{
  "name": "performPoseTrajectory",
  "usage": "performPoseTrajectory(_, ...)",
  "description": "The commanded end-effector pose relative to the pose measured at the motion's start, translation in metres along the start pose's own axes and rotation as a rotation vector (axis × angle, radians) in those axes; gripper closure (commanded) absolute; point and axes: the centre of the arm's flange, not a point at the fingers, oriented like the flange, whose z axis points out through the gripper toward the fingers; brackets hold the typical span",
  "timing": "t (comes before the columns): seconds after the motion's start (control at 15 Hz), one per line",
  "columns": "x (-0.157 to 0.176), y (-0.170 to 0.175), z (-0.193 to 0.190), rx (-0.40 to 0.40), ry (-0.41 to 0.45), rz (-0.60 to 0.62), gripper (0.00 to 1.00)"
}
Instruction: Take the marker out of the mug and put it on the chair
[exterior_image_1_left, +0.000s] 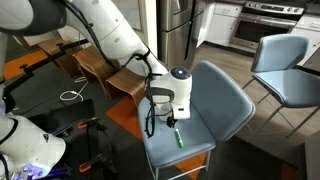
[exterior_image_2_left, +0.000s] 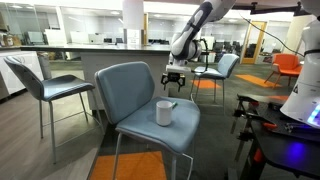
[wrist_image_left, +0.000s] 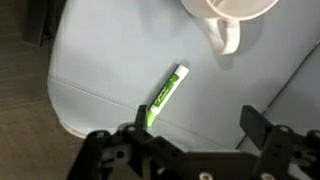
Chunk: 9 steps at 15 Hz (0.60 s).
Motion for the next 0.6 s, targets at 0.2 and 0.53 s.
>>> performPoseTrajectory(0.2,-0.029,-0.015,-0.075,-0.147,-0.016,-0.266,0.00)
performPoseTrajectory(0.53,-0.056,-0.022,-0.100,-0.127,-0.010,-0.427,0.00)
